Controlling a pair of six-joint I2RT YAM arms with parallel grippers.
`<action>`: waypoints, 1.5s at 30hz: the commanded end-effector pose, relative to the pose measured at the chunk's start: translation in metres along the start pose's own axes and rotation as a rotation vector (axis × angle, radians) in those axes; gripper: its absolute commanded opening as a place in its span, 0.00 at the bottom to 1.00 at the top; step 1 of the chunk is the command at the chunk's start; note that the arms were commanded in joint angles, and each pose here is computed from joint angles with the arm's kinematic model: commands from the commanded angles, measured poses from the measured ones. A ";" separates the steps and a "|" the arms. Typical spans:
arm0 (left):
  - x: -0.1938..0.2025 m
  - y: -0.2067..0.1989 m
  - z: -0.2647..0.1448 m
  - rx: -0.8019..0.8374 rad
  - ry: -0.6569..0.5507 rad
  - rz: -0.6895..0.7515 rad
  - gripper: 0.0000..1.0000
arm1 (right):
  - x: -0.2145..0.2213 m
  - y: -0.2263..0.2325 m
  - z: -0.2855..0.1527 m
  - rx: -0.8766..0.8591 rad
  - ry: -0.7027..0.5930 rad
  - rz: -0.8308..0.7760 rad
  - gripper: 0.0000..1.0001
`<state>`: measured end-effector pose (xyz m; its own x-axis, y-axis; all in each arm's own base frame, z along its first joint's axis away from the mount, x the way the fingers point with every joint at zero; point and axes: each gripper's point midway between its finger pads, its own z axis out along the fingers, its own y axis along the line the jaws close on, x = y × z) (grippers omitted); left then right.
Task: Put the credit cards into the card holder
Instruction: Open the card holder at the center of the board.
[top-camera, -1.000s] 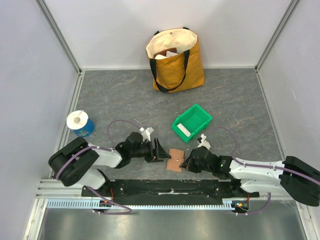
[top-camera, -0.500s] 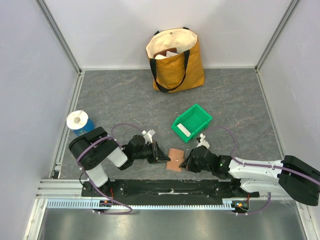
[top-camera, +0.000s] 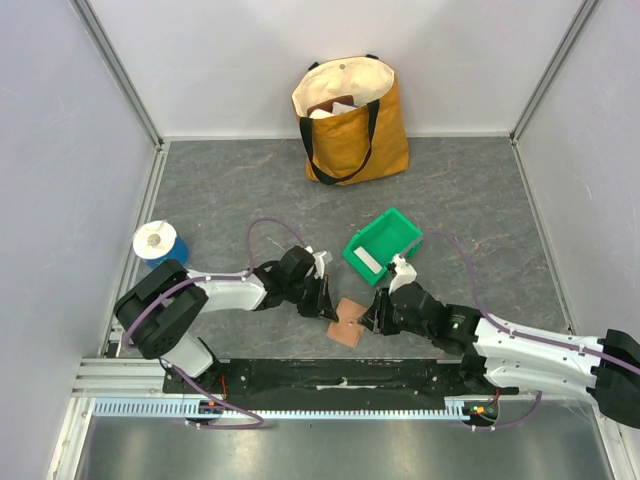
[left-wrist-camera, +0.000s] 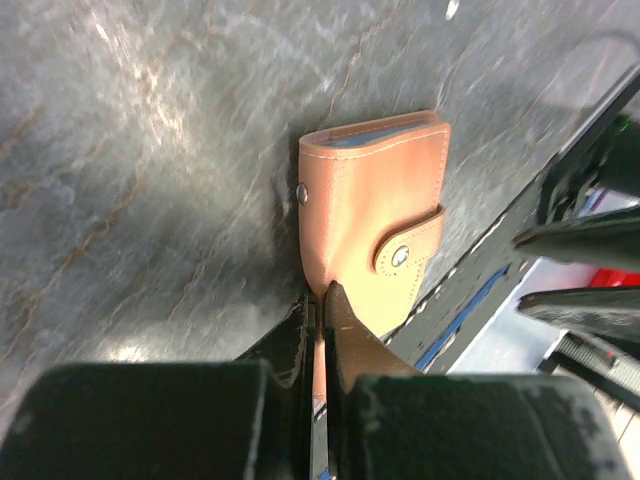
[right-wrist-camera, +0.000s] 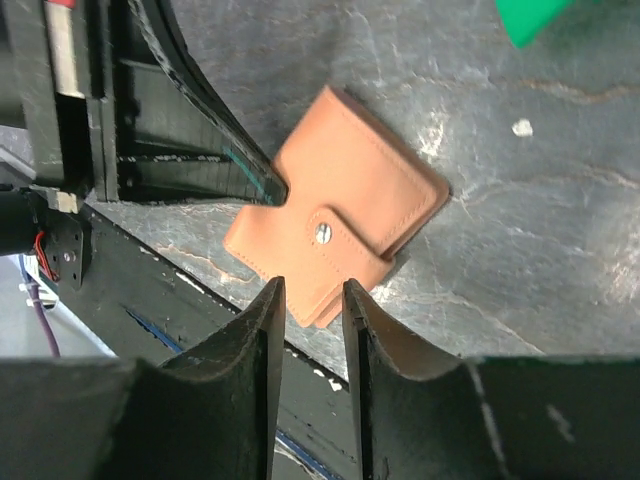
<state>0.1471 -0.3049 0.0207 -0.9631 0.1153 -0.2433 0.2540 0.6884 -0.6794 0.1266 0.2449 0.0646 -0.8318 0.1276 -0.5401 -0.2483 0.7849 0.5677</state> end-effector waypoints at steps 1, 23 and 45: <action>0.041 0.037 -0.016 -0.146 0.198 0.132 0.02 | -0.013 0.006 0.000 0.001 -0.009 -0.156 0.36; 0.034 0.031 -0.011 -0.110 0.226 0.249 0.02 | 0.017 0.028 0.040 -0.181 0.193 -0.315 0.39; 0.010 0.036 -0.001 -0.191 0.079 0.114 0.02 | 0.073 0.018 0.026 -0.266 0.434 -0.278 0.34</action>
<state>0.1353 -0.2908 0.0154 -0.9129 0.3248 -0.2471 0.4077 0.6974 -0.5895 0.0989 0.2858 0.0328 -0.8100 -0.2900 -0.5098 -0.5702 0.5929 0.5687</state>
